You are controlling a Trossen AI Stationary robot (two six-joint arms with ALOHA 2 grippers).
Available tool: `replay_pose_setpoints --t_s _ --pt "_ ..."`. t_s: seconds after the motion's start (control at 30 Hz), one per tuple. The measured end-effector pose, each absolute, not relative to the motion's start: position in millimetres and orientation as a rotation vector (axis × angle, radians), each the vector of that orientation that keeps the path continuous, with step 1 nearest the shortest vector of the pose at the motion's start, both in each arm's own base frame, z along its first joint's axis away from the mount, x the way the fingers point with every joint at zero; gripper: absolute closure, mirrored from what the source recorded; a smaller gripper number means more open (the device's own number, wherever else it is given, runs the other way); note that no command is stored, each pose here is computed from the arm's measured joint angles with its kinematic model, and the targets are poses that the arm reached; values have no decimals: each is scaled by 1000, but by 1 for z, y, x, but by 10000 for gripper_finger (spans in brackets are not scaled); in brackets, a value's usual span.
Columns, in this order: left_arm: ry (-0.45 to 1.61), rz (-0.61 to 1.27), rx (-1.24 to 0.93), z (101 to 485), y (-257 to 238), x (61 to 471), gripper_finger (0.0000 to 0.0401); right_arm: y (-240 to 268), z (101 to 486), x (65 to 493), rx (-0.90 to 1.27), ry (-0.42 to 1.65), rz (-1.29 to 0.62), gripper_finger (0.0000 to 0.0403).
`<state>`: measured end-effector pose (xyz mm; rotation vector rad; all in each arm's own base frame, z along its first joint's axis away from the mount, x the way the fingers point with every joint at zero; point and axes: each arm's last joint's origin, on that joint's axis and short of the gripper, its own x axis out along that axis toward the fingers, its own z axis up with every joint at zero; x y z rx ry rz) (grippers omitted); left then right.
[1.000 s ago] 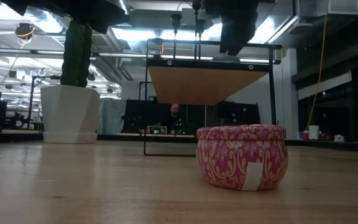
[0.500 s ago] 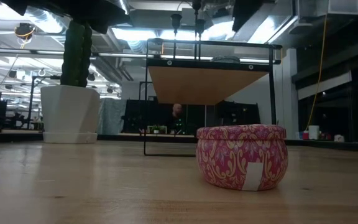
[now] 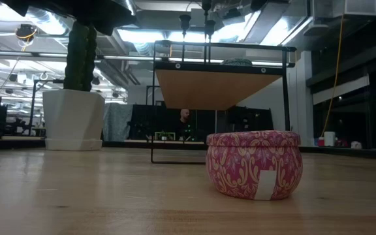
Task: Pick & Place candle stick holders
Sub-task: Put the small pink scented candle on the shelf
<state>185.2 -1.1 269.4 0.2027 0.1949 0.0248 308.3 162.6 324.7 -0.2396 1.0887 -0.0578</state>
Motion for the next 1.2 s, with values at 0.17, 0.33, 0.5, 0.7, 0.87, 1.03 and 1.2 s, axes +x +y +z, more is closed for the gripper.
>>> replay_pose_setpoints --t_s 0.17,0.33,0.5,0.7,0.87,1.03,1.2 --pt "194 25 202 269 -1 185 277 187 303 308 -269 1073 0 9" --pt "195 25 203 269 -1 185 279 210 279 310 -259 1049 61 9" --pt "196 24 203 269 -1 185 276 226 250 312 -249 1010 100 9" --pt "197 25 203 269 -1 185 279 235 217 321 -190 972 158 9" --pt "196 25 203 269 -1 185 276 238 197 331 -174 941 163 9" --pt "195 24 203 269 -1 185 279 233 179 342 -156 962 142 9" --pt "195 25 203 269 -1 185 276 225 165 351 -150 992 113 9"
